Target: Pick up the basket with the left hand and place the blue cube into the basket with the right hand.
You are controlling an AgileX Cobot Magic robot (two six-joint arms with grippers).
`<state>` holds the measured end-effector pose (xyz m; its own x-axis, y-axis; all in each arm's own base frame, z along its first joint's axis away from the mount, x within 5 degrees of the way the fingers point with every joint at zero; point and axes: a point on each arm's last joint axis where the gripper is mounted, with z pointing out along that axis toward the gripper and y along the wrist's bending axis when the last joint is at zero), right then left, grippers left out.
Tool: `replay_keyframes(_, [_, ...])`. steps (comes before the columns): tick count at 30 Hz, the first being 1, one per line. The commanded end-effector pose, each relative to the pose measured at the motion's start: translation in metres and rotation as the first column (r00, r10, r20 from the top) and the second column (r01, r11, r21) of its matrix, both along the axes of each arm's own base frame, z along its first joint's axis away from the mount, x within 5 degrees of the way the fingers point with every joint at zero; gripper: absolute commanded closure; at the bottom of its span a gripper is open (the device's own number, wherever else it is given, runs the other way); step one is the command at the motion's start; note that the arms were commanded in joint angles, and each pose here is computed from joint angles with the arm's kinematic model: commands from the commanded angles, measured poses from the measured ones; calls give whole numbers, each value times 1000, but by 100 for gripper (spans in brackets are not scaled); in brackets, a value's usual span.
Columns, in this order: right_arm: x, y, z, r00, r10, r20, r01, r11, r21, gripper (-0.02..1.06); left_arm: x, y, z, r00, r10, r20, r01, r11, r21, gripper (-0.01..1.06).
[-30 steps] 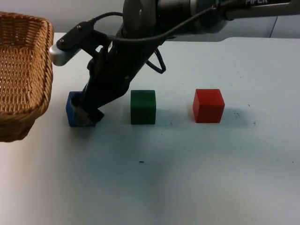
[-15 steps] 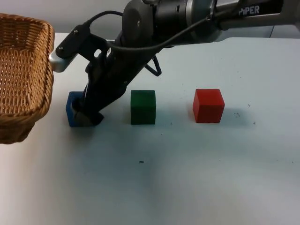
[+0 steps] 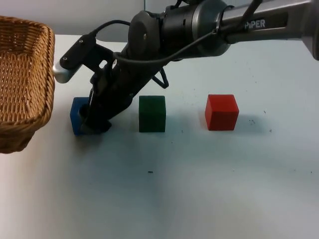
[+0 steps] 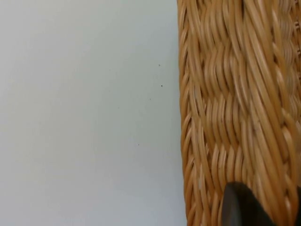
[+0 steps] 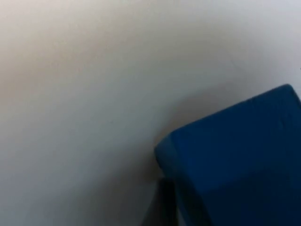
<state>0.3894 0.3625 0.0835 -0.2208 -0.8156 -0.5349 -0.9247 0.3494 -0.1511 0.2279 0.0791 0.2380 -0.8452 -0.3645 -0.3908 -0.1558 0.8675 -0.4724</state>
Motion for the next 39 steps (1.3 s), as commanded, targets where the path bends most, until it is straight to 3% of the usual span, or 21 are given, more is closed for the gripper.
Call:
replay_keyframes(1, [0, 3, 5, 1000, -4, 8, 4, 1000, 20, 41, 3, -2, 6, 999, 13, 30, -12, 999, -42, 105])
replay_keyframes(7, [0, 3, 5, 1000, -28, -5, 28, 999, 28, 56, 3, -2, 6, 999, 14, 31, -13, 999, -44, 105])
replay_keyframes(11, [-1, 2, 4, 999, -37, -21, 37, 999, 17, 87, 3, -2, 6, 999, 14, 31, -13, 999, -44, 105])
replay_keyframes(12, [-1, 2, 4, 999, -37, -21, 37, 999, 17, 87, 3, -2, 6, 999, 14, 31, -13, 999, -44, 105])
replay_keyframes(14, [-2, 1, 3, 998, -39, -42, 39, 999, 5, 105, 3, -2, 6, 999, 14, 31, -13, 999, -44, 105])
replay_keyframes(23, [-1, -8, 22, 991, -128, -45, 125, 990, -65, 105, 3, -2, 6, 999, 17, 33, -15, 999, -47, 105])
replay_keyframes(39, [-18, -23, 144, 986, -168, -9, 168, 985, 35, 105, 4, -3, 7, 999, 20, 38, -18, 998, -56, 105])
